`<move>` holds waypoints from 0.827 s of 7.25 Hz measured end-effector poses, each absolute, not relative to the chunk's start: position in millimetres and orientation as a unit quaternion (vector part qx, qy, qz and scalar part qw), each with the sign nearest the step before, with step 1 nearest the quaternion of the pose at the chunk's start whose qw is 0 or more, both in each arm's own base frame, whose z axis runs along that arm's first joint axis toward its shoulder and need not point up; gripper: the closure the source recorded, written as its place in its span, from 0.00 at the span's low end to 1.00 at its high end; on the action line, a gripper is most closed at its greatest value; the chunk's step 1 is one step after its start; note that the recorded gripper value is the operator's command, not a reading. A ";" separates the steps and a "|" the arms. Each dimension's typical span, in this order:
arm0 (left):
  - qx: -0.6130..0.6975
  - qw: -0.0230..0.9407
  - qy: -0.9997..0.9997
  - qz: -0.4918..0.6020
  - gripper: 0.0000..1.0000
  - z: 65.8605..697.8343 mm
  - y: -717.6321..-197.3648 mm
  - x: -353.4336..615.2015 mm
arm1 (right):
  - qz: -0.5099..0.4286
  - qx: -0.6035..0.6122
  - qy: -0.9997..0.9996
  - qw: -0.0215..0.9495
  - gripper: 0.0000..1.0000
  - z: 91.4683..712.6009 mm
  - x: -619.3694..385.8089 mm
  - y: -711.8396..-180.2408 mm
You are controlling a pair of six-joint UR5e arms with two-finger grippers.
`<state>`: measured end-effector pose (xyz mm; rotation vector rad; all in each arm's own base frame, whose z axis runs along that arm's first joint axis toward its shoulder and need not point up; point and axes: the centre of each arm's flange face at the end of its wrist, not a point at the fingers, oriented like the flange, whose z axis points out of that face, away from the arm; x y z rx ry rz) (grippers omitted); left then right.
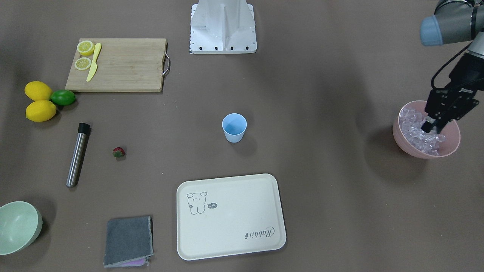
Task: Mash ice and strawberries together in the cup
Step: 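Lift the ice cube and carry it over the light-blue cup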
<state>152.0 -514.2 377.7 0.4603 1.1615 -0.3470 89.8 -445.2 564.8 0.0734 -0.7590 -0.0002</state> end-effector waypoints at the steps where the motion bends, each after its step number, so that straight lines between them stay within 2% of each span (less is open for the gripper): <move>1: 0.187 0.772 0.584 -0.166 1.00 326.2 -510.1 197.6 | 0.000 0.036 -0.370 0.928 0.00 565.0 89.8 -445.3; 4: 0.133 0.766 0.605 -0.169 1.00 206.9 -467.8 357.0 | 0.001 0.034 -0.370 0.929 0.00 567.3 90.0 -444.7; 6: 0.139 0.776 0.594 -0.158 1.00 183.9 -426.6 438.3 | 0.002 0.031 -0.366 0.930 0.00 570.3 90.5 -443.8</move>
